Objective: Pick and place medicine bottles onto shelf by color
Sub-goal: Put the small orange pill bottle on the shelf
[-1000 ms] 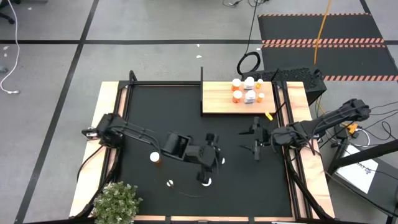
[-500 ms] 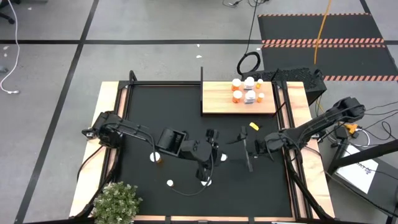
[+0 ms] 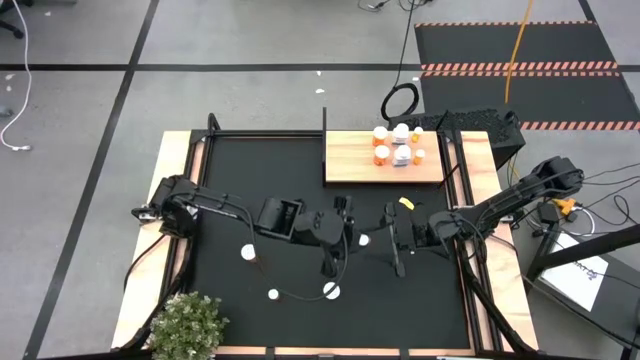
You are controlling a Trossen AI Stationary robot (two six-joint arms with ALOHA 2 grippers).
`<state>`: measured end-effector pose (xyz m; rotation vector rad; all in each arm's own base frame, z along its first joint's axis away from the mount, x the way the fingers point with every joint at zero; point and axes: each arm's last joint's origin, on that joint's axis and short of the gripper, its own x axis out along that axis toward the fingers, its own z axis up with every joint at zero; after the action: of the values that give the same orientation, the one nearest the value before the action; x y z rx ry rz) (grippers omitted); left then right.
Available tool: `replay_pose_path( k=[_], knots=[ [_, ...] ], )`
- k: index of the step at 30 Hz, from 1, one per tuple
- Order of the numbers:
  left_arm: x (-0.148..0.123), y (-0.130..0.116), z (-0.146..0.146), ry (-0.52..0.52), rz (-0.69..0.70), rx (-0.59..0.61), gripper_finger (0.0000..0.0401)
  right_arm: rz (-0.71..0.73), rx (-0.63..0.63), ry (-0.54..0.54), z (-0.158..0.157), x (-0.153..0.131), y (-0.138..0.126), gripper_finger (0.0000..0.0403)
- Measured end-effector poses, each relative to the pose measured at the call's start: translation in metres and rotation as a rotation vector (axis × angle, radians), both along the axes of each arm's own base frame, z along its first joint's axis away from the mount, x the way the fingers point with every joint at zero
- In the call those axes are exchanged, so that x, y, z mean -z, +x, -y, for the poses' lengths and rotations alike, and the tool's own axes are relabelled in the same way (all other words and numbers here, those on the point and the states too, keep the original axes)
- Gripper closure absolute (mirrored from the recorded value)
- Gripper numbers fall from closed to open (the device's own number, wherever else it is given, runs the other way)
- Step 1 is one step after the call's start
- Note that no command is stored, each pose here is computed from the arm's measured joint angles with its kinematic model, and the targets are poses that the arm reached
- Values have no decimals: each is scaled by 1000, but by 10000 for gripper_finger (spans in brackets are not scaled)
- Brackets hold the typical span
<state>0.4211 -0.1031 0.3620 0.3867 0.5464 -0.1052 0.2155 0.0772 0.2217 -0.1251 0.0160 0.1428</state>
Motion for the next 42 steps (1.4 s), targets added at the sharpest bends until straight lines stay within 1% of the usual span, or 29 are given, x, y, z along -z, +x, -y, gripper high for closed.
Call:
replay_pose_path(
  k=[7,13,19,23,26,30,34,38,40,42],
  knots=[
    [0,1,-4,-5,-2,-2,269,10,22,4,4,-1,1,196],
    [1,0,-4,-2,-11,-3,269,6,36,32,8,-1,2,258],
    [3,-1,-4,-3,-31,-6,269,2,34,28,7,-1,2,303],
    [3,-1,-4,-5,-31,-8,259,2,34,28,7,-1,2,309],
    [2,-1,-4,-7,-31,-8,241,0,35,32,7,-1,2,302],
    [2,-1,-3,-10,-31,-7,207,-3,38,46,8,-1,2,295],
    [3,-3,-1,-11,-38,-18,168,-6,42,59,8,-1,3,300],
    [-3,-10,-5,-11,-55,-68,142,-44,70,126,14,2,4,304],
    [-7,-16,-7,-12,-83,-81,137,-75,94,155,19,5,5,302],
    [-13,-18,-10,-27,-79,-96,137,-104,117,171,23,8,6,299]
  ],
)
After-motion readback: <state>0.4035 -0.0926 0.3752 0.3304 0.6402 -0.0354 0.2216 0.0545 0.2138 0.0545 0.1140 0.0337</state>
